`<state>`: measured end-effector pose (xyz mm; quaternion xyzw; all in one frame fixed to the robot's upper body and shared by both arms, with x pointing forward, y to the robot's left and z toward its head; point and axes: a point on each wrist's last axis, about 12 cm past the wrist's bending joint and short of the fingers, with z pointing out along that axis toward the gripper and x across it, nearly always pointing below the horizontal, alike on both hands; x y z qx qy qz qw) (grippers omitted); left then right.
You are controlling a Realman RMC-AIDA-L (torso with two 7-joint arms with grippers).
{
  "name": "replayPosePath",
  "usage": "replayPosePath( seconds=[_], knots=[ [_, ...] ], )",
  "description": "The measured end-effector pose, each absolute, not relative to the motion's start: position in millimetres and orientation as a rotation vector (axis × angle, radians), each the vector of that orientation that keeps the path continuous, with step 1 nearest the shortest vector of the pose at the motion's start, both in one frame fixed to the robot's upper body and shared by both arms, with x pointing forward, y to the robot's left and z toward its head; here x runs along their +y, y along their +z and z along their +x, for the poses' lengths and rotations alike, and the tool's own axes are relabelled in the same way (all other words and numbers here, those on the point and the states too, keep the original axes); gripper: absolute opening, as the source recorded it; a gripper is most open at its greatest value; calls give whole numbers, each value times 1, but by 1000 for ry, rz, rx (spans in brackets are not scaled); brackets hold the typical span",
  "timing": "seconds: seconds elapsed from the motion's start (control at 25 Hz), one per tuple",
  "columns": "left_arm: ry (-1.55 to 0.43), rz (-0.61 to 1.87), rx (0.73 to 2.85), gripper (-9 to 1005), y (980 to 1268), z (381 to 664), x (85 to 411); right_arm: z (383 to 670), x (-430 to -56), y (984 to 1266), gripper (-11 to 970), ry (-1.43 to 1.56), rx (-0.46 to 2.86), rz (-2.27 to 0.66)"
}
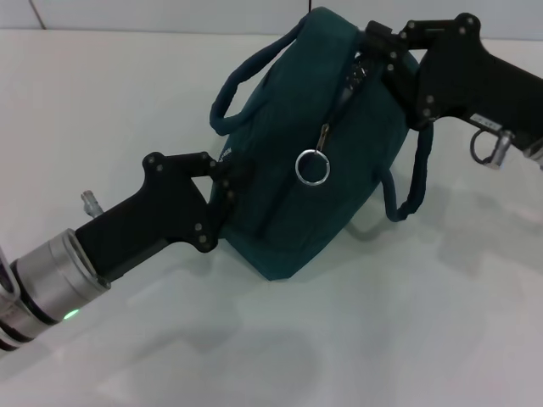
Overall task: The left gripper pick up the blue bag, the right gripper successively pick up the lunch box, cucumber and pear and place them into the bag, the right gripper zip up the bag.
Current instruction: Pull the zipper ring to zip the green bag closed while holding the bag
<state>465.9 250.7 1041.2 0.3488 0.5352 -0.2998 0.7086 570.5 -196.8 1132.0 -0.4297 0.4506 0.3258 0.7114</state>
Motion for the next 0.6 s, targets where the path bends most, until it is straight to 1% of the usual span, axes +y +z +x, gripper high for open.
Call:
replayPosePath(
  seconds=[0.32, 0.48, 0.6],
  knots=[
    [-678, 771, 1177, 55, 1044, 471, 245, 567, -210, 1147, 74, 926, 1100, -1068],
    [-691, 765, 1192, 55, 1043, 474, 241, 555, -222, 1149, 76, 1038, 1154, -1119],
    [-703, 775, 1192, 55, 1043, 476, 237, 546, -222, 1144, 78, 1092, 1219, -1177]
  ],
)
